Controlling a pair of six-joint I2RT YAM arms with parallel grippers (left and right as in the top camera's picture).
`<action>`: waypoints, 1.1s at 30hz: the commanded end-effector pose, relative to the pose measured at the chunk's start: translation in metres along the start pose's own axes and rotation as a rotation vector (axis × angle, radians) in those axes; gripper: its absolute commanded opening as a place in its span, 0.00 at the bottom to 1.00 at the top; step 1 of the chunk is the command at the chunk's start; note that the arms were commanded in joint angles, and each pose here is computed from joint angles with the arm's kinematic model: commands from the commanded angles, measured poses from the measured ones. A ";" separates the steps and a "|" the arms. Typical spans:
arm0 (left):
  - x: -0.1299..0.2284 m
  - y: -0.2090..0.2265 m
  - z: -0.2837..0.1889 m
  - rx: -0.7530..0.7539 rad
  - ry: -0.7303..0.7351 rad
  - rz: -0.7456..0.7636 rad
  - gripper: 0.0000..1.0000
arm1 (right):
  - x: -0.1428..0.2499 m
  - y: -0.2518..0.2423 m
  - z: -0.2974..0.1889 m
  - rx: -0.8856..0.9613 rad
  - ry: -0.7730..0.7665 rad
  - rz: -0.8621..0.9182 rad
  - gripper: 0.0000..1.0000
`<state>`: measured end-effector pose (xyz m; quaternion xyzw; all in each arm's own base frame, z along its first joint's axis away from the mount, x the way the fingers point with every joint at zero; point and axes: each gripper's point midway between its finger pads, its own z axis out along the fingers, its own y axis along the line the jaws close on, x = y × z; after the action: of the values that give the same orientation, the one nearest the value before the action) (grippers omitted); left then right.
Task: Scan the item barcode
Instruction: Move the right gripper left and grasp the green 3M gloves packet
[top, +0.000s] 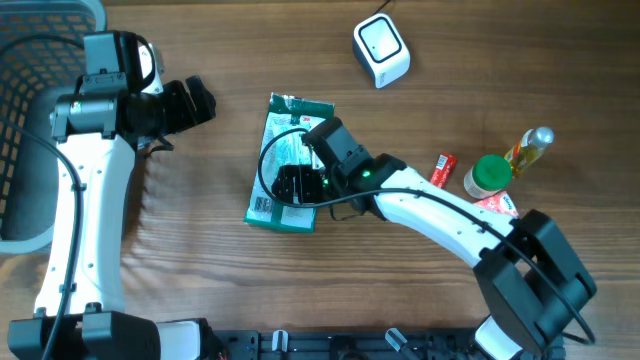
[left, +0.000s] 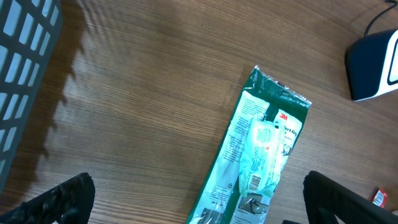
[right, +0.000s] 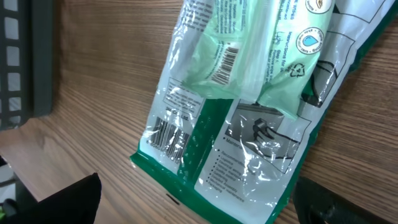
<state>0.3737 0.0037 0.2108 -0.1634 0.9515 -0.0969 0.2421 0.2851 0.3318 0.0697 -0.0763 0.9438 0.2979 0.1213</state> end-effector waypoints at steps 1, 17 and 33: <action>-0.004 0.003 -0.003 -0.006 -0.014 0.000 1.00 | 0.000 -0.012 0.010 0.045 -0.005 0.013 0.95; -0.004 0.003 -0.003 -0.007 -0.014 0.000 1.00 | -0.037 -0.036 0.005 0.203 -0.204 0.002 0.75; -0.006 0.001 -0.003 0.001 -0.024 0.001 1.00 | -0.032 -0.054 0.001 0.263 -0.179 0.024 0.73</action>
<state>0.3739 0.0037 0.2109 -0.1634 0.9513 -0.0969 0.2426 0.3258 0.2979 0.0596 -0.0264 0.9564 0.1954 0.2153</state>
